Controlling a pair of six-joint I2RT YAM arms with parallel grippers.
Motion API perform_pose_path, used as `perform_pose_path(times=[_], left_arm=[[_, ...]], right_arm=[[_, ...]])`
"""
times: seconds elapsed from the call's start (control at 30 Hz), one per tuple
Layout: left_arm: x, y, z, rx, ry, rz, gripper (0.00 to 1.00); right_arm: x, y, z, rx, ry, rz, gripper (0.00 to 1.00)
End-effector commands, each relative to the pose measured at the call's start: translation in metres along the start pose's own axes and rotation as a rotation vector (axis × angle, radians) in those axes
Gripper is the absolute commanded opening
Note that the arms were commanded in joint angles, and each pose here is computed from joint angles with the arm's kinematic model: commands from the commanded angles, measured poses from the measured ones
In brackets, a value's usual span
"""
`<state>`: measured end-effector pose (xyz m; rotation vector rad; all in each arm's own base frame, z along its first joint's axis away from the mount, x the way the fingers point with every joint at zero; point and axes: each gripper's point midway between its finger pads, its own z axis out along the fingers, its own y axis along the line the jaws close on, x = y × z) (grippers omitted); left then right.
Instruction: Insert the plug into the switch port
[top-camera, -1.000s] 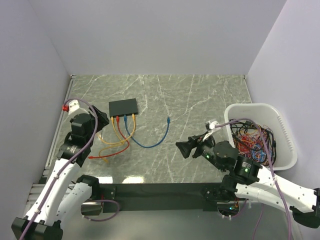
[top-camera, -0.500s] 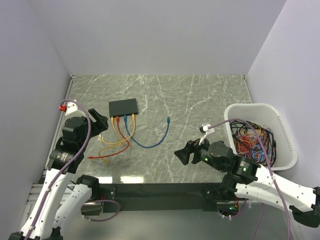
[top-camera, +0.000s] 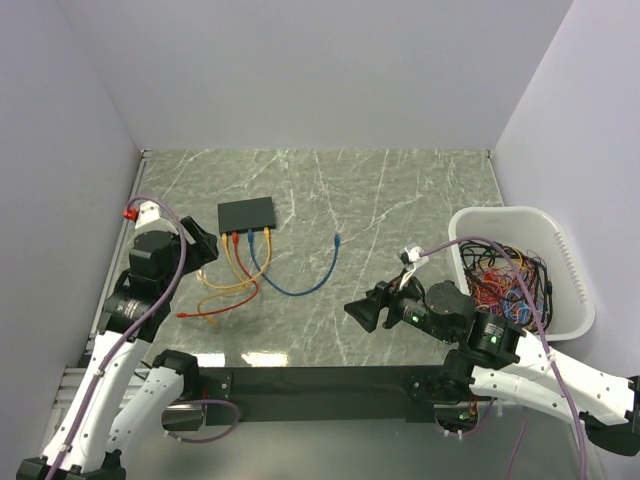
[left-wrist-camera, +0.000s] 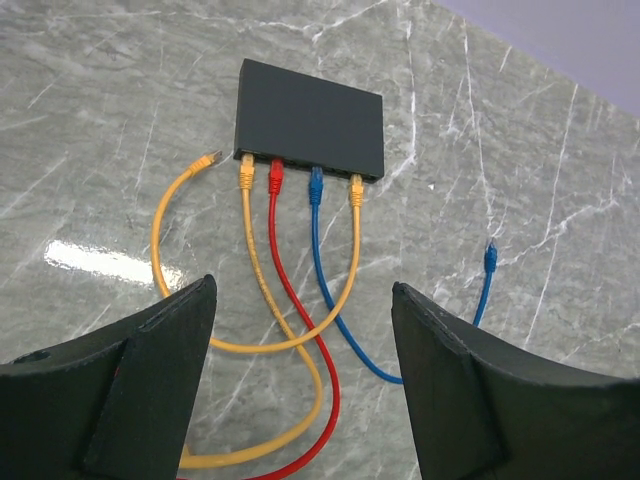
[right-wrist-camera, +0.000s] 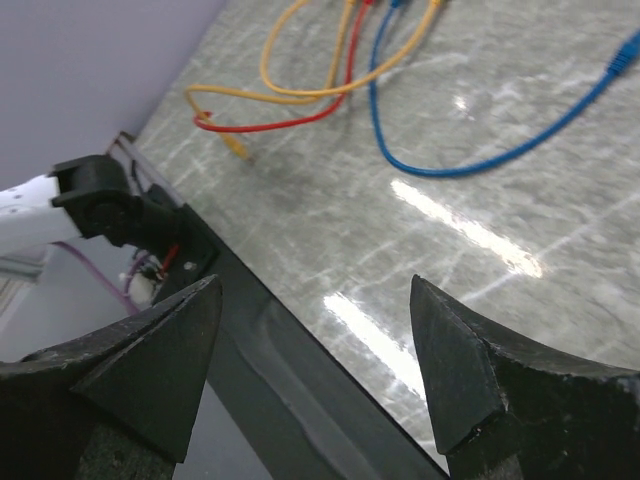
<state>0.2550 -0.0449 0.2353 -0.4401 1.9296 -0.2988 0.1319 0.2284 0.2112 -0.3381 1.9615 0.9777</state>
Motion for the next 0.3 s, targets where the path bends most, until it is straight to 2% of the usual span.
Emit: perform_pose_path(times=[0.0, 0.2, 0.27], left_arm=[[-0.003, -0.001, -0.003, 0.014, -0.018, 0.013, 0.77], [-0.005, 0.0, -0.004, 0.002, -0.028, 0.007, 0.77], [-0.008, 0.002, -0.005, -0.007, -0.044, -0.003, 0.77]], right_arm=[[-0.016, 0.024, -0.001, -0.113, -0.057, -0.001, 0.82], [-0.026, 0.032, -0.005, -0.173, -0.123, -0.028, 0.82], [-0.037, 0.029, -0.007, -0.141, -0.156, -0.038, 0.82]])
